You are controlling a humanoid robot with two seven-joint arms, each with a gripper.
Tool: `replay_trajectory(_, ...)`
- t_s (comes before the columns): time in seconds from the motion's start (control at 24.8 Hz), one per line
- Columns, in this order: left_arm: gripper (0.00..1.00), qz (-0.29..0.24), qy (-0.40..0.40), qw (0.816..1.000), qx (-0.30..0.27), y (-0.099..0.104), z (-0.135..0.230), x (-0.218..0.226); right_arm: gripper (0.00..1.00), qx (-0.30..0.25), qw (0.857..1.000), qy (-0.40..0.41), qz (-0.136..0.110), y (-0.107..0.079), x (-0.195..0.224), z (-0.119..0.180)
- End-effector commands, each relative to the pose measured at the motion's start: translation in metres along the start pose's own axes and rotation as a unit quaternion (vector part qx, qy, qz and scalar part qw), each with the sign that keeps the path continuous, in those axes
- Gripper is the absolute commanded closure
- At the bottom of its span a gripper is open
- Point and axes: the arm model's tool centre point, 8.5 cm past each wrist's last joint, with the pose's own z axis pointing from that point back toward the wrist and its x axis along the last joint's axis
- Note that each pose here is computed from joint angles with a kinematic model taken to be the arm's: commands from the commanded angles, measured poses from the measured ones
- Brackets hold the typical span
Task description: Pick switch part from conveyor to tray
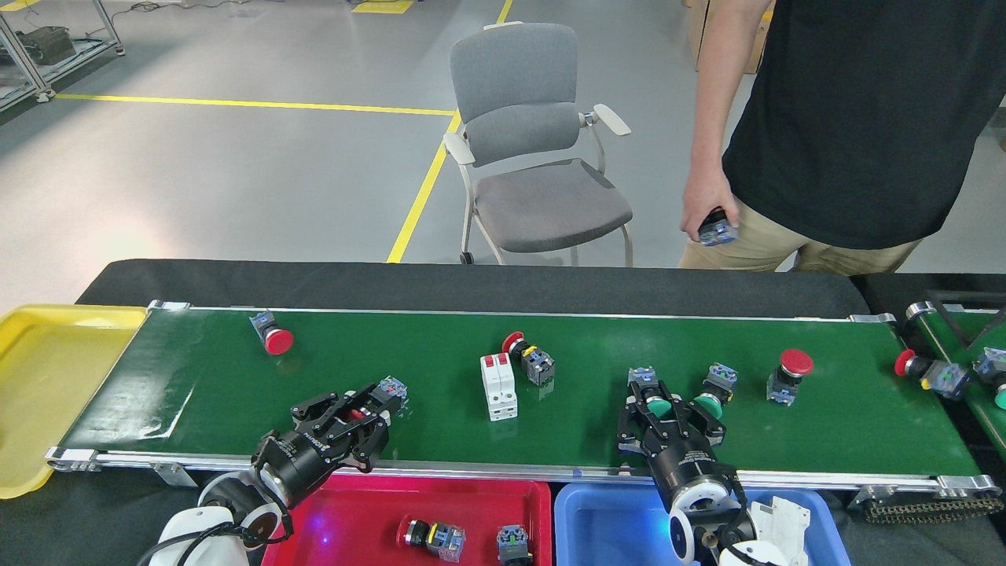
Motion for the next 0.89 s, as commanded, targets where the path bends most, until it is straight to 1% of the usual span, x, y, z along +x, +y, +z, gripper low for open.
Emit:
replay_trajectory(0.0, 0.82, -0.014, -0.025, 0.999, 0.015, 0.004, 0.016, 0.009, 0.83, -0.019, 0.999, -0.043, 0.002, -0.010, 0.012, 0.013)
replay_trajectory(0.08, 0.83, -0.017, -0.020, 0.999, 0.026, -0.001, 0.044, 0.017, 0.81, -0.027, 0.996, -0.090, 0.004, -0.009, 0.026, 0.034)
replay_trajectory(0.12, 0.83, -0.020, -0.016, 0.999, 0.031, -0.001, 0.060, 0.021, 0.80, -0.028, 0.992, -0.126, 0.005, -0.006, 0.036, 0.046)
replay_trajectory(0.16, 0.82, -0.016, -0.011, 0.999, 0.030, -0.009, 0.082, 0.027, 0.80, -0.025, 0.986, -0.168, 0.005, 0.000, 0.048, 0.060)
replay_trajectory(0.2, 0.81, -0.008, -0.010, 1.000, 0.027, -0.017, 0.097, 0.035, 0.80, -0.021, 0.980, -0.200, 0.005, 0.005, 0.057, 0.070)
replay_trajectory(0.24, 0.75, -0.002, -0.009, 1.000, 0.025, -0.022, 0.111, 0.043, 0.80, -0.018, 0.972, -0.236, 0.004, 0.011, 0.069, 0.080)
replay_trajectory(0.28, 0.51, 0.002, -0.007, 1.000, 0.019, -0.029, 0.125, 0.053, 0.80, -0.013, 0.963, -0.268, -0.003, 0.017, 0.081, 0.090)
replay_trajectory(0.32, 0.18, 0.009, -0.002, 1.000, 0.016, -0.034, 0.134, 0.060, 0.78, -0.010, 0.957, -0.290, -0.008, 0.020, 0.090, 0.095)
replay_trajectory(0.36, 0.00, 0.014, 0.006, 1.000, 0.013, -0.038, 0.142, 0.062, 0.75, -0.009, 0.952, -0.306, -0.011, 0.023, 0.099, 0.098)
replay_trajectory(0.4, 0.00, 0.020, 0.009, 1.000, 0.011, -0.041, 0.146, 0.064, 0.68, -0.005, 0.947, -0.322, -0.012, 0.026, 0.111, 0.101)
replay_trajectory(0.44, 0.00, 0.023, 0.011, 1.000, 0.009, -0.044, 0.148, 0.065, 0.47, -0.002, 0.942, -0.335, -0.014, 0.027, 0.121, 0.103)
replay_trajectory(0.52, 0.00, 0.025, 0.016, 1.000, 0.009, -0.045, 0.150, 0.063, 0.00, 0.000, 0.936, -0.351, -0.014, 0.029, 0.129, 0.106)
replay_trajectory(0.6, 0.00, 0.027, 0.038, 0.999, 0.017, -0.043, 0.156, 0.054, 0.00, -0.001, 0.934, -0.357, -0.015, 0.028, 0.132, 0.104)
replay_trajectory(0.68, 0.00, 0.034, 0.080, 0.996, 0.027, -0.041, 0.170, 0.038, 0.00, -0.002, 0.936, -0.353, -0.016, 0.027, 0.130, 0.098)
replay_trajectory(0.72, 0.00, 0.046, 0.109, 0.992, 0.044, -0.040, 0.175, 0.034, 0.00, -0.005, 0.936, -0.351, -0.014, 0.025, 0.128, 0.095)
replay_trajectory(0.81, 0.00, 0.064, 0.146, 0.985, 0.066, -0.039, 0.180, 0.028, 0.00, -0.010, 0.941, -0.338, -0.016, 0.021, 0.119, 0.091)
replay_trajectory(0.85, 0.00, 0.071, 0.205, 0.974, 0.070, -0.039, 0.190, 0.014, 0.00, -0.019, 0.948, -0.316, -0.022, 0.015, 0.105, 0.087)
